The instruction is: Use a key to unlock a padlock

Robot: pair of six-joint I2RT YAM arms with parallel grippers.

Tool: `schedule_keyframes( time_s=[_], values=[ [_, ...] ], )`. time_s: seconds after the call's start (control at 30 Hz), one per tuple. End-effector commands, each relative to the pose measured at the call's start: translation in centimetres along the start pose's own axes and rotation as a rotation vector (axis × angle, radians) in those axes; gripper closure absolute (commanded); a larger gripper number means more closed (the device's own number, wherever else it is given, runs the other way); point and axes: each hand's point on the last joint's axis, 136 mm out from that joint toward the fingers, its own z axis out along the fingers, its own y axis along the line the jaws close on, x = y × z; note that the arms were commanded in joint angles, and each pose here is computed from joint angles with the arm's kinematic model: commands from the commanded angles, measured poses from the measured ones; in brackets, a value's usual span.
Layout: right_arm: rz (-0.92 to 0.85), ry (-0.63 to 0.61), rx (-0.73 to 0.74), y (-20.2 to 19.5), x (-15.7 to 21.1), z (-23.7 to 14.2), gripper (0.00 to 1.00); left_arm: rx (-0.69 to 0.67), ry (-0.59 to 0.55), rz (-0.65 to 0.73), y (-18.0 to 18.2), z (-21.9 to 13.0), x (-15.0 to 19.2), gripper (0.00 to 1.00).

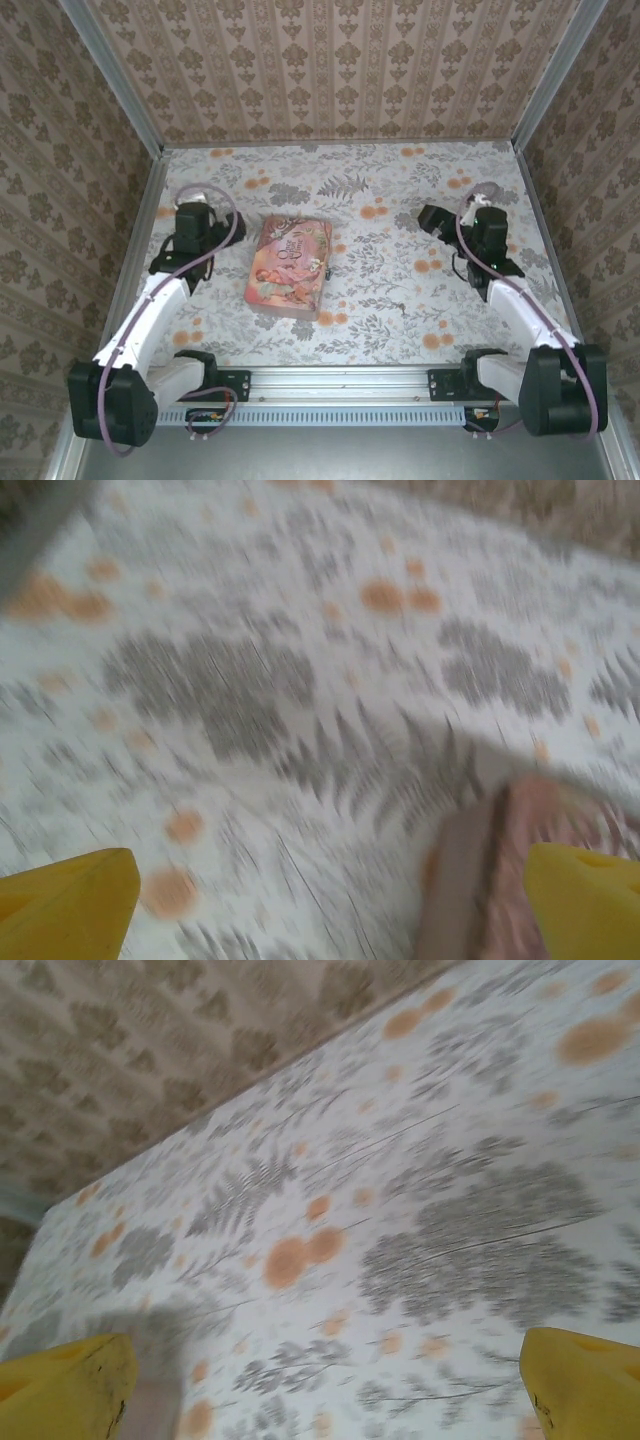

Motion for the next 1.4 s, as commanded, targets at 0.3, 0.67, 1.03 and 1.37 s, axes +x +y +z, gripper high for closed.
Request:
schedule_keyframes(
  time_s=[0.3,0.67,1.03,1.37],
  values=[
    [-0.069,0.452,-0.192,11.7,5.6,10.0,0.13,-0.008,0.300,-0.275,-2.4,-5.7,12.4,0.00],
    [-0.124,0.608,-0.236,16.5,11.5,17.6,0.19,0.137,0.402,-0.277,-6.9,-6.7,18.1,0.00],
    [-0.073,0.716,-0.368,19.5,14.6,17.5,0.24,0.105,0.362,-0.259,-7.4,-4.5,16.6,0.00],
    [-0.010,0.701,-0.415,18.7,15.5,13.5,0.31,0.165,0.362,-0.266,-8.2,-0.8,12.9,0.00]
  ],
)
